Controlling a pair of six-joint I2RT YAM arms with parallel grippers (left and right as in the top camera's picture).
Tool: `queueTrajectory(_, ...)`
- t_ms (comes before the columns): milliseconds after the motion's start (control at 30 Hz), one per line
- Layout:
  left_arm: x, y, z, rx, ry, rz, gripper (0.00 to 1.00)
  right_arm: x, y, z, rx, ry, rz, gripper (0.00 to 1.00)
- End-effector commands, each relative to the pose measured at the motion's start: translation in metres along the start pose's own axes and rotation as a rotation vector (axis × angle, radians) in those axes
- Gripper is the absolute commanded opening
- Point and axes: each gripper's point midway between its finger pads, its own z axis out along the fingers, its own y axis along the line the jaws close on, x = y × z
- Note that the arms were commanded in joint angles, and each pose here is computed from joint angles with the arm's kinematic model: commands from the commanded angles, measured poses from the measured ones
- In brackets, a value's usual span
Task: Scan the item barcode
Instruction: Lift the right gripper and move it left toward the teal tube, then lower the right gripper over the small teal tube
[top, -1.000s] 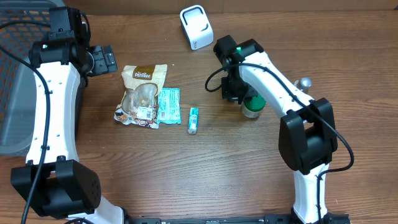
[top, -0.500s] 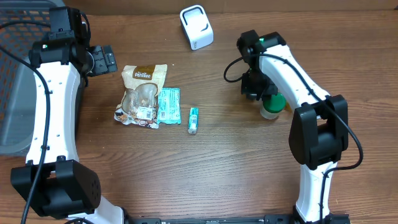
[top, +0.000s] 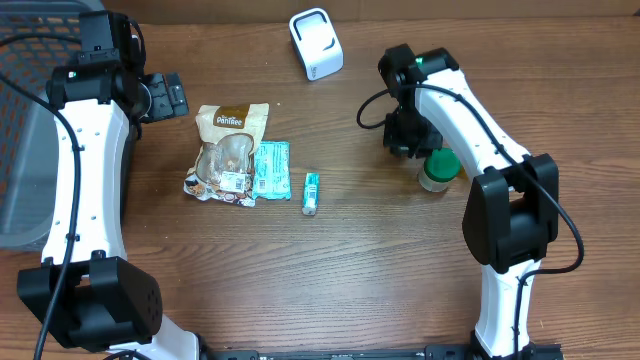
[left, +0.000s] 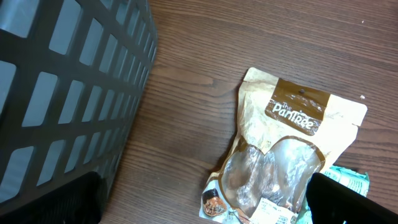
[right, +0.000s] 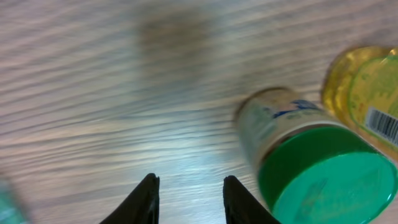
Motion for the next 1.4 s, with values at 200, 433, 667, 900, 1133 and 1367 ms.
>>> queueTrajectory(200, -0.006, 0.005, -0.004, -0.014, -0.019, -0.006, 1.00, 0.001, 0.063, -0.048, -0.321, 0.000, -0.044, 0.78)
queueTrajectory(433, -0.006, 0.005, -0.004, -0.014, -0.019, -0.006, 1.00, 0.004, 0.069, -0.050, -0.363, 0.018, -0.048, 1.00)
queueTrajectory(667, -0.006, 0.005, -0.004, -0.014, -0.019, -0.006, 0.99, 0.007, 0.074, -0.049, -0.365, 0.021, -0.059, 1.00)
queueTrajectory(900, -0.006, 0.005, -0.004, -0.014, -0.019, -0.006, 1.00, 0.016, 0.089, -0.051, -0.367, 0.018, -0.100, 1.00)
queueTrajectory(1133, -0.006, 0.005, -0.004, -0.014, -0.019, -0.006, 1.00, 0.033, 0.111, -0.053, -0.366, 0.020, -0.162, 0.99)
queueTrajectory(1367, -0.006, 0.005, -0.004, -0.014, -0.019, -0.006, 1.00, 0.049, 0.132, -0.054, -0.368, 0.019, -0.224, 0.97)
